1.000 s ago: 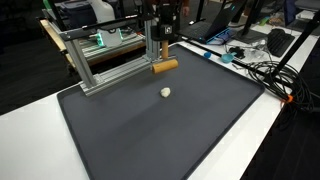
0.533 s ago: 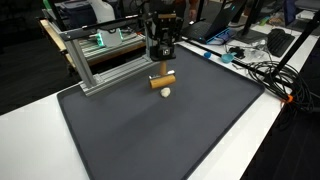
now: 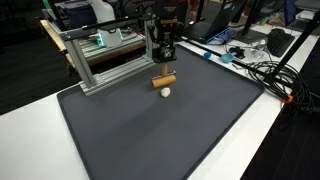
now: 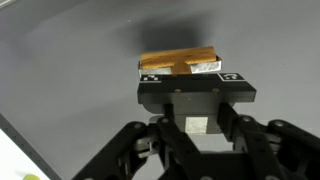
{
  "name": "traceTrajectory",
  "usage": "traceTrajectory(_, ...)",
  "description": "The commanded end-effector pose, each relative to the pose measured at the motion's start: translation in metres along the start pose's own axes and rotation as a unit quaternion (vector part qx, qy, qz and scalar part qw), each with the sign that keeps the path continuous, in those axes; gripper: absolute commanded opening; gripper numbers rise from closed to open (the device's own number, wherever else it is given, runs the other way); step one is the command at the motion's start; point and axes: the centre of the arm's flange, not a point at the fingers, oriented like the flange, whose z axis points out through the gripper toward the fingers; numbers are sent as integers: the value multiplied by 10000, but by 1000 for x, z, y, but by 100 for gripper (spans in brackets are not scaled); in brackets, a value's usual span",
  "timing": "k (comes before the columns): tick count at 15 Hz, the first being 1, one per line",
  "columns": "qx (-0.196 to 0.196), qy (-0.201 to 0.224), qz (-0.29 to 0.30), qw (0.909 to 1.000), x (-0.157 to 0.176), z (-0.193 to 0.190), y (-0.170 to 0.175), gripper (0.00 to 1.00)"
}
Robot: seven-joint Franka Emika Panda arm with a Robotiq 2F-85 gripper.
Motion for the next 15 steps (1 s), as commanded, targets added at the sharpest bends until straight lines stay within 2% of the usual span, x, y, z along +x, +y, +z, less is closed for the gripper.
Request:
traceTrajectory(1, 193, 33, 287, 9994, 1, 2, -2, 21)
traceTrajectory(4, 220, 205, 472, 9984, 11, 4, 1, 21)
traceTrajectory(6, 93, 257, 551, 9981, 19, 6, 6, 21)
traceTrajectory(7, 139, 131, 396, 9990, 9, 8, 6, 46)
traceTrajectory(15, 113, 131, 483, 9987, 11, 10, 10, 46)
